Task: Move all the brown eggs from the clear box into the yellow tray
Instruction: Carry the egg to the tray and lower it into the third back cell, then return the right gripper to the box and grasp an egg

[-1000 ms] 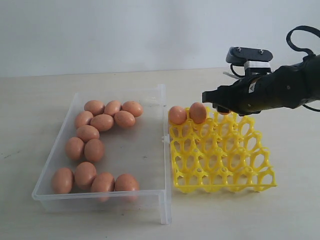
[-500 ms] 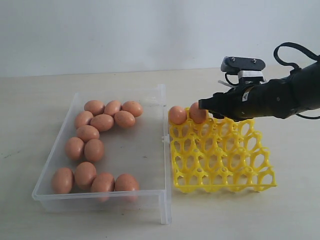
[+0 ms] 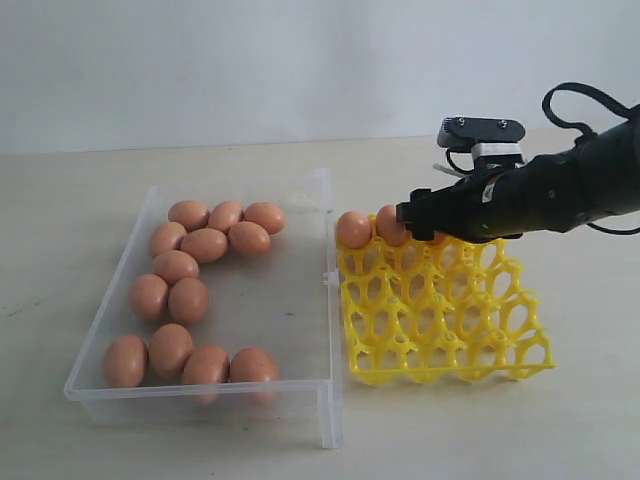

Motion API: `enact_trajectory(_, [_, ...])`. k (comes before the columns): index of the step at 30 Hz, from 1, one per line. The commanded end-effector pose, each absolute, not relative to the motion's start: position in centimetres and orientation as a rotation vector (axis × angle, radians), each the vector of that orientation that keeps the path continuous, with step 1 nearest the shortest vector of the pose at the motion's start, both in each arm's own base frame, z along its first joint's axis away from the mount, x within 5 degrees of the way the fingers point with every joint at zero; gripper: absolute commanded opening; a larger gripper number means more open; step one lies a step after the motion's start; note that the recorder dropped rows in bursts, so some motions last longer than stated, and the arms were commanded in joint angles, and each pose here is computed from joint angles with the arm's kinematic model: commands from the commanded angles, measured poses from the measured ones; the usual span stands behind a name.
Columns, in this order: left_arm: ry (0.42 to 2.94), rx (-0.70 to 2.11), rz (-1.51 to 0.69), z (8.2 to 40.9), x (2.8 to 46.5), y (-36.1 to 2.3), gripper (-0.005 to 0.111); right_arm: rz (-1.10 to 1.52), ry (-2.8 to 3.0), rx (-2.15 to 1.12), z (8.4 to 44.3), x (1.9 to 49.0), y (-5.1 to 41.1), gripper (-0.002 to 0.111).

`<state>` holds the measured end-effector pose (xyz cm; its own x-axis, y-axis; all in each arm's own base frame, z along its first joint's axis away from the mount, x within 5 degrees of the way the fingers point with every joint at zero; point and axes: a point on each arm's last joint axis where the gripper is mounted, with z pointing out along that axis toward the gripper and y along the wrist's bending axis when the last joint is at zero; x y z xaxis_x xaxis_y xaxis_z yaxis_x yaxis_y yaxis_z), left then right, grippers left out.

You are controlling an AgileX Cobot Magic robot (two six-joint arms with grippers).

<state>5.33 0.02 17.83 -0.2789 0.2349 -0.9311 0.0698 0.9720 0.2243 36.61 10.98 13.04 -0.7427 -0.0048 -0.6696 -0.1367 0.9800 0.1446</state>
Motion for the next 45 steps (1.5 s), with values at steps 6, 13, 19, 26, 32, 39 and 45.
enact_trajectory(6, [1.837, 0.214, 0.16, 18.0, 5.3, 0.0, 0.0, 0.237, 2.295, -0.338, 25.7, 34.0, 15.3, 0.042])
enact_trajectory(13, [1.837, 0.214, 0.16, 18.0, 5.3, 0.0, 0.0, 0.298, 2.307, -0.615, 25.1, 33.7, 24.8, 0.0])
enact_trajectory(19, [1.837, 0.214, 0.16, 18.0, 5.3, 0.0, 0.0, 0.322, 2.442, -0.719, 21.9, 34.4, 30.4, 0.001])
enact_trajectory(26, [1.837, 0.214, 0.16, 18.0, 5.3, 0.0, 0.0, 0.391, 2.565, -0.724, 19.7, 36.3, 34.1, 0.058])
enact_trajectory(32, [1.837, 0.214, 0.16, 18.0, 5.3, 0.0, 0.0, 0.156, 2.574, -0.841, 18.2, 39.1, 33.7, 0.061])
enact_trajectory(39, [1.837, 0.214, 0.16, 18.0, 5.3, 0.0, 0.0, 0.089, 2.566, -0.899, 15.5, 40.8, 34.7, 0.061])
enact_trajectory(45, [1.837, 0.214, 0.16, 18.0, 5.3, 0.0, 0.0, 0.046, 2.54, -0.913, 13.9, 41.7, 34.9, 0.061])
